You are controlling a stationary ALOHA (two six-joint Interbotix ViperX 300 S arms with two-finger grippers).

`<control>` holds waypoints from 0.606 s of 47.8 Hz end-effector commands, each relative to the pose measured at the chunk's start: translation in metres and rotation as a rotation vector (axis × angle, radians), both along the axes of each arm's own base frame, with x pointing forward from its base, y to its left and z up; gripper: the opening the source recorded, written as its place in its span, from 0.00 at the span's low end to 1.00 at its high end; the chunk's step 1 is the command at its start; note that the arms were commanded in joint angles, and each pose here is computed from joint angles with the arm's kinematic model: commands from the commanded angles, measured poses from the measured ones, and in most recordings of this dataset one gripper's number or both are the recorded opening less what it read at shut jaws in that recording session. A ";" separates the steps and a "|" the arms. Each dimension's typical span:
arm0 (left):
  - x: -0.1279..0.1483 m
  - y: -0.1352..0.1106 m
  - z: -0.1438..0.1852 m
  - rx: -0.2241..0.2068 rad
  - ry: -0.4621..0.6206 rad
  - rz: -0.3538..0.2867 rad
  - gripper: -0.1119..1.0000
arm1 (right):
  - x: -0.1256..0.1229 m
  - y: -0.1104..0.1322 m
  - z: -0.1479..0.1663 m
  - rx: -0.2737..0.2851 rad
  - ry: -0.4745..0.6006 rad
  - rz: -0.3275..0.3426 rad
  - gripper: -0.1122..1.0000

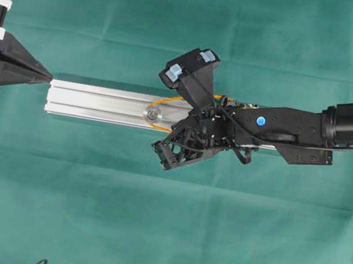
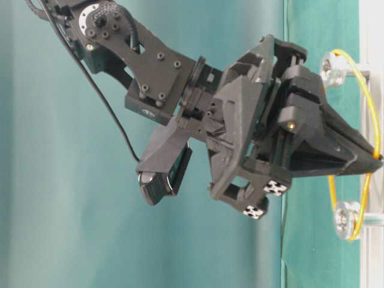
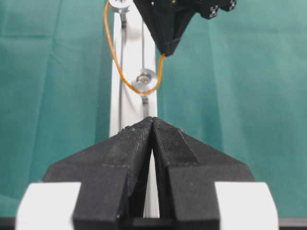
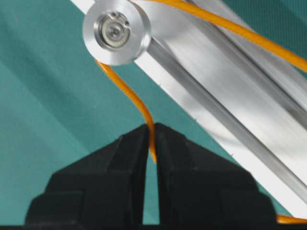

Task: Hook the rubber onto the shaft.
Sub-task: 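Stretch the band leftward and lower it around the left metal peg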

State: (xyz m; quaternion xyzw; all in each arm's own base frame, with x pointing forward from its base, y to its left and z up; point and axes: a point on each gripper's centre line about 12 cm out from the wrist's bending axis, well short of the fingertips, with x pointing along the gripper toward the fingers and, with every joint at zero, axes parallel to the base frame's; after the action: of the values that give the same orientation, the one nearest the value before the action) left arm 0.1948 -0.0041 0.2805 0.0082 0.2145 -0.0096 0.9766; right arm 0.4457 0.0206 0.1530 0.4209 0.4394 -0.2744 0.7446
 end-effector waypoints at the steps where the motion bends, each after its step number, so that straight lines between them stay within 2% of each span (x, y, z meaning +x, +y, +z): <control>1: 0.003 -0.001 0.011 0.001 -0.026 -0.003 0.10 | 0.001 -0.001 0.020 -0.001 -0.046 0.001 0.17; 29: 0.003 -0.001 0.011 0.001 -0.028 -0.003 0.10 | 0.001 -0.001 0.021 -0.011 -0.048 0.021 0.17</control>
State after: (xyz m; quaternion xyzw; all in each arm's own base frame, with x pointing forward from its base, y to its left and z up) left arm 0.1948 -0.0041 0.2805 0.0082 0.2145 -0.0096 0.9766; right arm 0.4453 0.0205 0.1526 0.4114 0.4430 -0.2697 0.7495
